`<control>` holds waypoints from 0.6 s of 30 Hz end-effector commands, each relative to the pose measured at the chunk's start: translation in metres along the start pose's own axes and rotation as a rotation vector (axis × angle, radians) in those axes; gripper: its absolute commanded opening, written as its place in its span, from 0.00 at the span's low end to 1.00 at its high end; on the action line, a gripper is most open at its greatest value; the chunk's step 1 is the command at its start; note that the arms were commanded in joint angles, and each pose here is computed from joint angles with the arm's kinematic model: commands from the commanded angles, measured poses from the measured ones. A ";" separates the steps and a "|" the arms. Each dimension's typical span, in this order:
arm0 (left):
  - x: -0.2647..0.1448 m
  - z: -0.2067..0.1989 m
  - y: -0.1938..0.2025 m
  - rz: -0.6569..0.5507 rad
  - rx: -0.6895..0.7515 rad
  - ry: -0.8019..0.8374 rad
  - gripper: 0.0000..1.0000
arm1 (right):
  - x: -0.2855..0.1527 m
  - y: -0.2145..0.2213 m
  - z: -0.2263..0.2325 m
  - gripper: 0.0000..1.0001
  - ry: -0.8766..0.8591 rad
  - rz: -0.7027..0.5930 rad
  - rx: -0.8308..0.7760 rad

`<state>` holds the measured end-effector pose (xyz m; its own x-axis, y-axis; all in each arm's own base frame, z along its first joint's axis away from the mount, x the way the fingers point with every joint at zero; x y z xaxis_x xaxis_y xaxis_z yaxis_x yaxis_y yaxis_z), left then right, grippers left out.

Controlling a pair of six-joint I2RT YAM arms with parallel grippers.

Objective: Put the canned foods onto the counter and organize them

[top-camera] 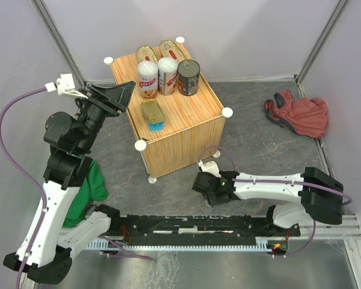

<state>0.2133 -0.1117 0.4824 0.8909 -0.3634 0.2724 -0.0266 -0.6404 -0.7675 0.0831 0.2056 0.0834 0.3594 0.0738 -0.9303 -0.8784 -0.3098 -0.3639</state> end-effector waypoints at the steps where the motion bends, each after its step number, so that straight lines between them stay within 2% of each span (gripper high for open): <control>1: -0.007 -0.013 -0.016 -0.041 -0.021 0.039 0.65 | -0.003 -0.012 0.001 0.59 0.016 -0.081 -0.027; 10: -0.011 -0.013 -0.015 -0.038 -0.023 0.035 0.65 | -0.006 -0.012 -0.004 0.77 0.020 -0.119 -0.031; 18: -0.012 -0.013 -0.016 -0.040 -0.021 0.035 0.65 | -0.012 -0.010 -0.009 0.77 0.025 -0.160 -0.005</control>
<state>0.2069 -0.1093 0.4838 0.8898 -0.3626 0.2771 -0.0228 -0.6419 -0.7665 0.0889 0.2024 0.0902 0.4441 0.0773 -0.8926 -0.8315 -0.3353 -0.4428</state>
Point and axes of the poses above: each gripper's point midway between its finger pads, its own x axis out along the fingers, its own z axis along the line the jaws close on, y = z × x, the point moved 6 cm from there along -x, back along the fingers, and after that the axes turned 3 degrees about x, right-handed, at the moved point
